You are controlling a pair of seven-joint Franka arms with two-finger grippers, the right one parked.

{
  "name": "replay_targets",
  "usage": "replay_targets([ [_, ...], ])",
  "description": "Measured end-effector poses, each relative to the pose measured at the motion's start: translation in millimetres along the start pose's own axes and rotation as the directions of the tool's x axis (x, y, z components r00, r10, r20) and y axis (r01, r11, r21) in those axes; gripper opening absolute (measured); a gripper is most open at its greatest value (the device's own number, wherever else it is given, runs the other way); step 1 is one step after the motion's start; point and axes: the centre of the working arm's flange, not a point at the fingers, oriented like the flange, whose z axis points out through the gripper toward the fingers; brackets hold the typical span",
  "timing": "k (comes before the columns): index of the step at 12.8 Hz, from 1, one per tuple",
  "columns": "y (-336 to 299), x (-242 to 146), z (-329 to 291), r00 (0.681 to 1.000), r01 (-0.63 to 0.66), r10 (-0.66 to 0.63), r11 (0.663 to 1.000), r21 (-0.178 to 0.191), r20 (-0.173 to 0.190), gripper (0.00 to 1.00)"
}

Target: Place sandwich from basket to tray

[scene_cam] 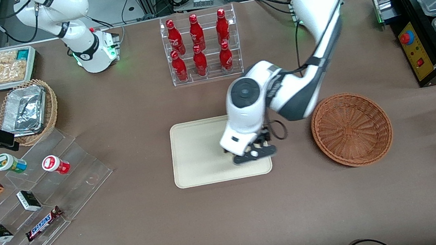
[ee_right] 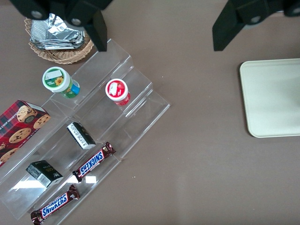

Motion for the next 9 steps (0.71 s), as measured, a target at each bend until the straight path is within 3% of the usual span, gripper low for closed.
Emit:
replay_targets([
  [4, -104, 56, -43, 0.998, -0.006, 0.003, 0.999, 0.05, 0.056, 1.0],
  [9, -179, 70, -89, 0.993, 0.0, -0.015, 0.992, 0.125, 0.119, 1.0],
])
